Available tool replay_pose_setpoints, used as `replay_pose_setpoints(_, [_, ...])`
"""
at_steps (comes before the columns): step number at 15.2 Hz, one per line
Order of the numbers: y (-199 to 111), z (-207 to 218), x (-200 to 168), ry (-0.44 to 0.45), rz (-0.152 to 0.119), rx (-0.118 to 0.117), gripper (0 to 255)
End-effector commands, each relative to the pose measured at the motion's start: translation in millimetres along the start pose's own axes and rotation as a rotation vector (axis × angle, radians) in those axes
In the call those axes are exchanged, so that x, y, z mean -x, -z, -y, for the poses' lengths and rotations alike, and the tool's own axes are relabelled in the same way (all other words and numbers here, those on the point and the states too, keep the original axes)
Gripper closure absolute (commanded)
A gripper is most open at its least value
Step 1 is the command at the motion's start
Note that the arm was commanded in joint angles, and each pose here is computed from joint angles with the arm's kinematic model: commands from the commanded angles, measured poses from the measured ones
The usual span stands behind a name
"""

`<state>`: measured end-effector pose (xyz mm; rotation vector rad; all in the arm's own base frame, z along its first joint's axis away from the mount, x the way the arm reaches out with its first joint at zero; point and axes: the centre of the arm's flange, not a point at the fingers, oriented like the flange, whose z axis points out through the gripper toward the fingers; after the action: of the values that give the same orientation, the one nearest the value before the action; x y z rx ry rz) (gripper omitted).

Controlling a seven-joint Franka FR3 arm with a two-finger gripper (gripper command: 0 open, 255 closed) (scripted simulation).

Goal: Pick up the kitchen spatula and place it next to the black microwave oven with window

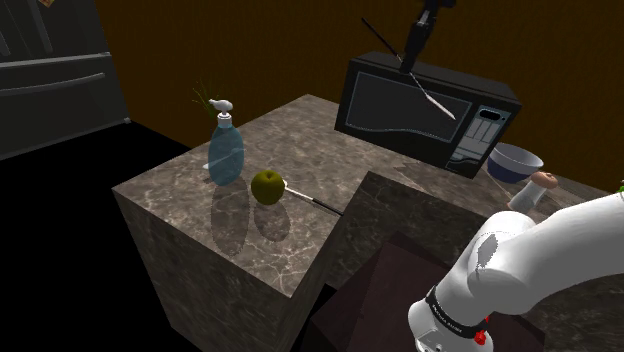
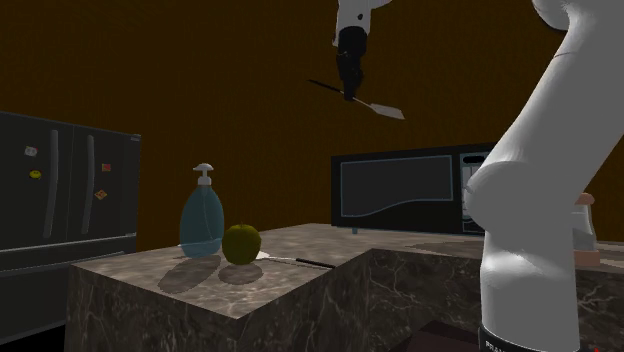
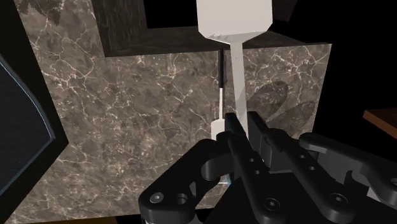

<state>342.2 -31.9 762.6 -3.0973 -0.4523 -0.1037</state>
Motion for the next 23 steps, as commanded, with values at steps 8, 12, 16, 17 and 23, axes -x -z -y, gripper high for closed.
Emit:
replay_pose_setpoints(8, [5.4, -90.7, 80.6, 0.001, 0.000, -0.001, 255])
replay_pose_setpoints(12, [7.8, -130.2, 115.7, 0.001, 0.000, -0.001, 255])
replay_pose_setpoints(16, [10.2, -169.6, 150.7, 0.001, 0.000, -0.001, 255])
replay_pose_setpoints(17, [10.8, -179.5, 159.4, 0.001, 0.000, -0.001, 255])
replay_pose_setpoints(23, [14.4, -238.6, 212.0, 0.001, 0.000, -0.001, 255])
